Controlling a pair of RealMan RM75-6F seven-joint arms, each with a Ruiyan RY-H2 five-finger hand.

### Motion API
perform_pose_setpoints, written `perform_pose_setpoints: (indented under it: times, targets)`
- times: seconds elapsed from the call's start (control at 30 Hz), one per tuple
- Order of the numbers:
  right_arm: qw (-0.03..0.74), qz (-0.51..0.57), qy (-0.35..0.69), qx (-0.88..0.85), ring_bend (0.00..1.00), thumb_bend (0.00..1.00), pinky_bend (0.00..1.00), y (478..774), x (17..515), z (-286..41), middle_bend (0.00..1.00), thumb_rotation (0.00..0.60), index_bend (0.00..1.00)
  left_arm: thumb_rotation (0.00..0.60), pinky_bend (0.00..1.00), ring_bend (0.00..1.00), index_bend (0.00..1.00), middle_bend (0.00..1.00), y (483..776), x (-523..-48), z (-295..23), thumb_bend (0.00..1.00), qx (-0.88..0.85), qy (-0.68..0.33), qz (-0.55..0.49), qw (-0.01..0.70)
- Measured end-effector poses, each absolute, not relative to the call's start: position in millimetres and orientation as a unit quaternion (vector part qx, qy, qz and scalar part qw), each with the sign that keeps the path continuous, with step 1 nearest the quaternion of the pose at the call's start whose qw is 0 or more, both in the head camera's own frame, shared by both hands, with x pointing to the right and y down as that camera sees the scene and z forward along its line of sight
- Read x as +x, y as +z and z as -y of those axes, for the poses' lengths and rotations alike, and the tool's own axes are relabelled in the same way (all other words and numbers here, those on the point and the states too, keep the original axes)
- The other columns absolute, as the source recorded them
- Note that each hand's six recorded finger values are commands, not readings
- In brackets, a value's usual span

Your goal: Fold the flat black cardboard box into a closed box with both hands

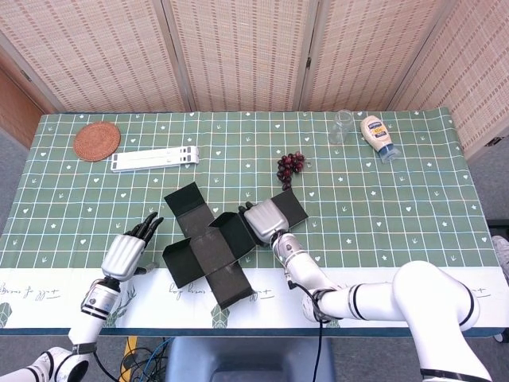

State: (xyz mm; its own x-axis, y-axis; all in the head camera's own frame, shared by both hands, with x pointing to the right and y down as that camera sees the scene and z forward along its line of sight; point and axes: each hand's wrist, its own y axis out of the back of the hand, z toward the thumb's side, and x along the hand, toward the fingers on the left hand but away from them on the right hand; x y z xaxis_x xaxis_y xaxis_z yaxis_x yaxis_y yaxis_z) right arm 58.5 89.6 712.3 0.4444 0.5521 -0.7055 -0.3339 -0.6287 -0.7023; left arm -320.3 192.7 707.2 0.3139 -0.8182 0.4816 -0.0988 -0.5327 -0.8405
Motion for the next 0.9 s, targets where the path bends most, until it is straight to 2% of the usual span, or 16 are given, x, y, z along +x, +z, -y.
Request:
perform_pose_setpoints:
  times: [0.33,0.5,0.6,0.63,0.67,0.7,0.77,0.83,0.9]
  targets:
    - [0.456,0.053,0.500,-0.734,0.75,0.29,1.00,707.5,47.0,-89.0,0.35,0.600,0.29,0.600,0.52,0.22,0.00,0.05,700.3,-285.1,-207.6,0.14,-0.789,-0.419,-0.410,0.183]
    - [0.494,0.031,0.474,-0.728,0.75,0.31,1.00,698.4,36.4,-86.3,0.35,0.600,0.30,0.600,0.51,0.22,0.00,0.05,698.1,-282.4,-211.4,0.14,-0.802,-0.392,-0.436,0.116]
    - [0.519,0.015,0.454,-0.724,0.75,0.31,1.00,692.9,29.4,-86.7,0.35,0.600,0.31,0.600,0.50,0.29,0.00,0.02,699.7,-283.0,-213.2,0.14,-0.807,-0.379,-0.445,0.078]
    - [0.527,0.010,0.448,-0.722,0.75,0.31,1.00,691.4,27.5,-86.8,0.36,0.600,0.31,0.600,0.52,0.35,0.00,0.01,700.8,-283.5,-213.7,0.14,-0.809,-0.376,-0.447,0.067]
    - [0.537,0.003,0.440,-0.720,0.75,0.31,1.00,689.4,24.9,-87.3,0.36,0.600,0.31,0.600,0.58,0.43,0.00,0.00,701.6,-284.0,-213.9,0.14,-0.810,-0.375,-0.448,0.061]
    - [0.543,-0.002,0.434,-0.719,0.75,0.31,1.00,687.9,23.1,-87.8,0.36,0.600,0.32,0.600,0.62,0.46,0.00,0.00,702.5,-284.6,-213.9,0.14,-0.810,-0.373,-0.448,0.057]
    - [0.557,-0.012,0.421,-0.716,0.76,0.31,1.00,685.2,19.3,-88.9,0.36,0.600,0.32,0.600,0.79,0.55,0.00,0.00,704.7,-285.8,-214.9,0.14,-0.812,-0.373,-0.445,0.052]
    - [0.569,-0.019,0.411,-0.712,0.76,0.31,1.00,683.5,16.6,-89.8,0.37,0.600,0.32,0.600,0.84,0.56,0.00,0.00,706.3,-286.0,-216.2,0.14,-0.815,-0.371,-0.441,0.050]
    - [0.579,-0.027,0.400,-0.710,0.76,0.31,1.00,682.0,13.6,-91.2,0.37,0.600,0.32,0.600,0.86,0.57,0.00,0.00,708.3,-287.0,-217.2,0.14,-0.817,-0.371,-0.438,0.049]
